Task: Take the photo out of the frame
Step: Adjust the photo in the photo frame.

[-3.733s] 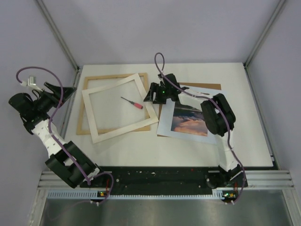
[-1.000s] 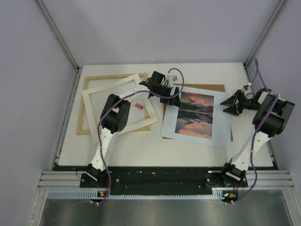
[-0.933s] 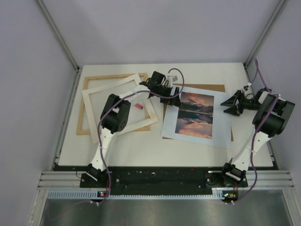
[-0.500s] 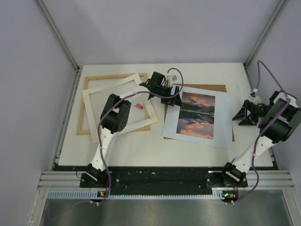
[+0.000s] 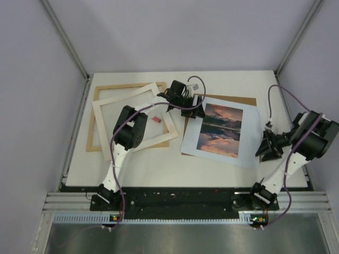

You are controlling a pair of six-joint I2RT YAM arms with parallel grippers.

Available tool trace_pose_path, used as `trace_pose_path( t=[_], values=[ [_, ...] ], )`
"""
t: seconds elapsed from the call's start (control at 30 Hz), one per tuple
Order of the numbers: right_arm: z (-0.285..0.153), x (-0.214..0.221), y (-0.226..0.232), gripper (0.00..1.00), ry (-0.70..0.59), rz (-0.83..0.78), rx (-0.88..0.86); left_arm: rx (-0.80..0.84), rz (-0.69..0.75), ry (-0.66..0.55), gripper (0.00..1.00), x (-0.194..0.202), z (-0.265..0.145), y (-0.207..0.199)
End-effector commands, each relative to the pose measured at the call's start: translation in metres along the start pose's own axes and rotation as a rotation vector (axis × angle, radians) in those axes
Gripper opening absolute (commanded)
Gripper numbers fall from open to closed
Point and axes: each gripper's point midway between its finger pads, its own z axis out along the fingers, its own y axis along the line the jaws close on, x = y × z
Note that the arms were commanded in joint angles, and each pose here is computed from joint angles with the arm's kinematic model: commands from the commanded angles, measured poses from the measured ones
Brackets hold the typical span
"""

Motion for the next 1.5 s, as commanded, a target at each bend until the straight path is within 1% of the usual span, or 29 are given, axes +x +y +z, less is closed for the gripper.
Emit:
trace_pose_path(
  t=[0.0,0.17,0.3,0.4,0.47,0.53,0.6,0.63,0.7,0.83,1.0,1.07,1.2,1.33,1.37,1.47],
  values=[
    [0.015,0.003,-0.01,0.72,0.062,-0.071,0.044,-0.061,-0.036,0.023,0.98,0.009,0.001,0.004],
    [-0.003,0.012,-0.02,0.72,0.1,-0.065,0.145,-0.067,-0.047,0.009,0.98,0.007,-0.001,0.007],
    [-0.016,0.028,-0.019,0.71,0.162,-0.061,0.182,-0.073,-0.057,-0.004,0.98,0.004,-0.001,0.012],
    [-0.018,0.04,-0.016,0.71,0.213,-0.064,0.175,-0.081,-0.063,-0.011,0.98,0.002,-0.001,0.015],
    [-0.015,0.041,-0.014,0.71,0.21,-0.065,0.157,-0.084,-0.071,-0.014,0.98,0.001,-0.001,0.018],
    [-0.007,0.032,-0.017,0.71,0.182,-0.054,0.14,-0.084,-0.077,-0.015,0.98,0.001,0.0,0.018],
    [-0.005,0.01,-0.029,0.69,0.115,-0.037,0.178,-0.083,-0.084,-0.015,0.98,0.001,0.0,0.019],
    [-0.006,-0.007,-0.035,0.7,0.054,-0.019,0.212,-0.079,-0.082,-0.014,0.98,0.001,0.0,0.017],
    [-0.016,-0.041,-0.045,0.7,-0.064,-0.02,0.266,-0.082,-0.078,-0.016,0.98,0.002,-0.002,0.017],
    [-0.041,-0.1,-0.066,0.71,-0.273,0.073,0.378,-0.079,-0.079,-0.017,0.98,0.002,-0.003,0.016],
    [-0.067,-0.159,-0.077,0.72,-0.497,0.126,0.441,-0.073,-0.079,-0.014,0.98,0.003,-0.002,0.015],
    [-0.071,-0.177,-0.082,0.72,-0.559,0.136,0.469,-0.067,-0.077,-0.011,0.98,0.003,-0.003,0.013],
    [-0.073,-0.213,-0.085,0.73,-0.629,0.136,0.51,-0.052,-0.072,-0.008,0.98,0.003,-0.005,0.01],
    [-0.053,-0.241,-0.086,0.73,-0.575,0.122,0.506,-0.007,-0.064,0.003,0.98,0.003,-0.007,0.001],
    [-0.051,-0.246,-0.085,0.7,-0.572,0.119,0.51,-0.001,-0.061,0.006,0.98,0.002,-0.008,0.0],
    [-0.047,-0.262,-0.083,0.68,-0.56,0.106,0.564,0.015,-0.053,0.016,0.98,0.003,-0.01,-0.003]
  ],
)
